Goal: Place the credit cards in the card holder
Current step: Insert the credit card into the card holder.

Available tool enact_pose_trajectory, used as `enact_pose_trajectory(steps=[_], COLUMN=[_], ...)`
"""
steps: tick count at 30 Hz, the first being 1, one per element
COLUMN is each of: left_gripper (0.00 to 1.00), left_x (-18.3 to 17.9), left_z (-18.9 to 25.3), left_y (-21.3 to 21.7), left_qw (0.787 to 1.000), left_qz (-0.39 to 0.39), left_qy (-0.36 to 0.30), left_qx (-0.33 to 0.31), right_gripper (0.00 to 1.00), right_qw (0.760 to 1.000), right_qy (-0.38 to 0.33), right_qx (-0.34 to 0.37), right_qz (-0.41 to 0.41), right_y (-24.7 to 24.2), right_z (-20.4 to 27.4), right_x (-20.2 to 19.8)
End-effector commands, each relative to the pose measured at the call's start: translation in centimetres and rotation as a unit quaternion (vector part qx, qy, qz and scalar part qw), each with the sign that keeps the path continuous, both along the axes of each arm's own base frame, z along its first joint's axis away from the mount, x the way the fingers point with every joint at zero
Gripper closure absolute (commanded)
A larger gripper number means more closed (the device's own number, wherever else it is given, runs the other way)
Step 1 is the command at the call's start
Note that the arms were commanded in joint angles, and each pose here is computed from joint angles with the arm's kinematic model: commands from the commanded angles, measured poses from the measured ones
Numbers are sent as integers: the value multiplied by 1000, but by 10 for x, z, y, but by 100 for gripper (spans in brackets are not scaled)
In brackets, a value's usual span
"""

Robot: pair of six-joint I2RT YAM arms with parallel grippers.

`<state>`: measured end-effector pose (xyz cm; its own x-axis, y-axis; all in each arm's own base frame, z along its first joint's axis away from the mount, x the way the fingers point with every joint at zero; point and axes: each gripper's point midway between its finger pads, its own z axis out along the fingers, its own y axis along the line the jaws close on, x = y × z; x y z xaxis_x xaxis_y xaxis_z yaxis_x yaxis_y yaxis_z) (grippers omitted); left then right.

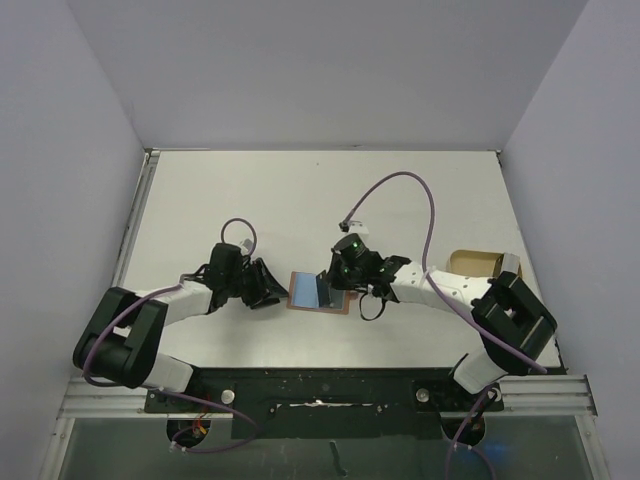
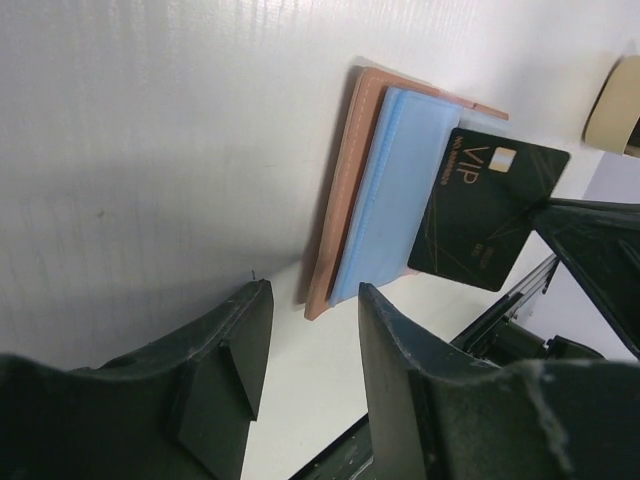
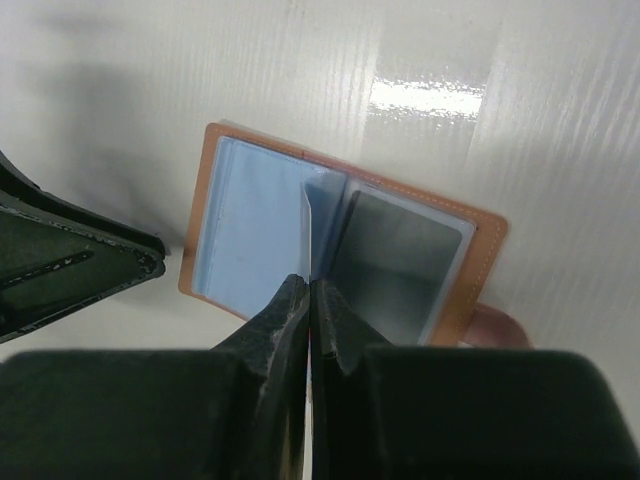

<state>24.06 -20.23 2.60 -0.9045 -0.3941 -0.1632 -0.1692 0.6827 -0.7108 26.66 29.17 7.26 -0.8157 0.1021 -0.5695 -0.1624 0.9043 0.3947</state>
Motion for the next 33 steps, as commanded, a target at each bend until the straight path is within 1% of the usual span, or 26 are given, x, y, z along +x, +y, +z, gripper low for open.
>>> enact_pose_trajectory(steps=[1,3,8,20,24,33], left_gripper=[62,65,72,82,85,87], left_x=[-2,-5,-10,-12,-12,-14], left_z=[-3,-6,-10,-13,-13,-16], left_y=[-7,-9,-12,-19,-22,-24], left_qw=[1000,1000,1000,1000,1000,1000], left_qz=[-7,-8,-13,-17,-19,-24], left_qy=[-6,-2,2,6,5,8], left_qx=[-11,-12,-13,-14,-14,-12], right_gripper=[100,100,100,100,100,100], right_qw=[998,998,998,997,997,997], right_qy=[-16,-7,-9,-3,-3,4], right_qx=[51,51,47,54,60,62], right_qz=[-18,-29,-45,-52,-48,-41], right_y=[4,-6,-21,-29,-25,-21], right_z=[7,-2,-6,-14,-13,-20], right_x=[11,10,11,10,12,14])
